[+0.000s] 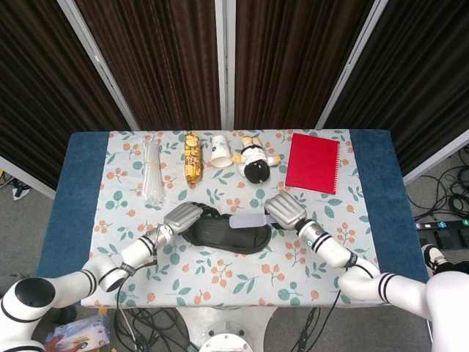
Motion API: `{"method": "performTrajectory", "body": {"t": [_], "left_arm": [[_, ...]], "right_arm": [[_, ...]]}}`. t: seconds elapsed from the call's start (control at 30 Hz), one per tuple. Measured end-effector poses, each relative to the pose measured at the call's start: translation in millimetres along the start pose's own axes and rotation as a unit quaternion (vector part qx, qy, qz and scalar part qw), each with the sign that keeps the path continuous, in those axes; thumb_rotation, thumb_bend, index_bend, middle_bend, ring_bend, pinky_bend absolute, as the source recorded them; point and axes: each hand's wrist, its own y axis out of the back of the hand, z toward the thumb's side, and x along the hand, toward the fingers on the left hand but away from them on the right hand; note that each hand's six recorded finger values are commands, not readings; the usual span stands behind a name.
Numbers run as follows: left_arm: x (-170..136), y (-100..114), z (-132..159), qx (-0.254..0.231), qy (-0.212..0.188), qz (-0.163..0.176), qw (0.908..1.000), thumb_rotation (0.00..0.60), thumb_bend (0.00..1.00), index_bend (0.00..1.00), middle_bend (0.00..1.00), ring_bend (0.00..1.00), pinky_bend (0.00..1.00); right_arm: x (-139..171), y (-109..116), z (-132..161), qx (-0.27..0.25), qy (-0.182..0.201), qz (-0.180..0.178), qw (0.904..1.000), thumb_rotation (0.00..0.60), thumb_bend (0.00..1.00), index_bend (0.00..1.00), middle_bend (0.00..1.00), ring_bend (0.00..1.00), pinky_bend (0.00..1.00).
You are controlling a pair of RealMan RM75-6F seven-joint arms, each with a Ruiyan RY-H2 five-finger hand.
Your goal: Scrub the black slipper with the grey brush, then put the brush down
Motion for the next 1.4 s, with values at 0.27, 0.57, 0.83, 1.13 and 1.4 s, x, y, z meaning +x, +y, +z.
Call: {"method": "performTrajectory", "body": {"t": [0.27,0.57,0.83,1.13,1.4], "left_arm": [[3,3,-4,-0.006,0.006,0.003,1.0000,0.600,0.05,0.36,0.48,0.29,0.27],[5,3,-6,-0.011,0.012,-0.001,0.9999,0.600,0.05,0.35,0.48,0.29,0.28],[7,3,-2,-0.006,0.011,-0.005,0.9999,0.600,0.05,0.35,0.48,0.29,0.28],[7,4,-6,-0.009,0.019,-0.006,0.9998,0.600,0.05,0.35,0.48,0.29,0.28],[6,4,-8,-0.006,0.023,-0.005,0.9997,0.600,0.05,0.35,0.48,0.29,0.28]], "right_arm": [[0,-22,10,0.037,0.020,0.024,0.9988,0.600,0.55,1.00,1.00,1.00,1.00],[29,-26,6,0.033,0.038,0.033,0.9982,0.600,0.55,1.00,1.00,1.00,1.00],[22,5,-11,-0.004,0.016,-0.024,0.9996,0.600,0.55,1.00,1.00,1.00,1.00],[-6,-18,7,0.019,0.030,0.020,0.9992,0.600,0.55,1.00,1.00,1.00,1.00],[17,-34,20,0.026,0.063,0.043,0.9967,0.600,0.55,1.00,1.00,1.00,1.00]]}}
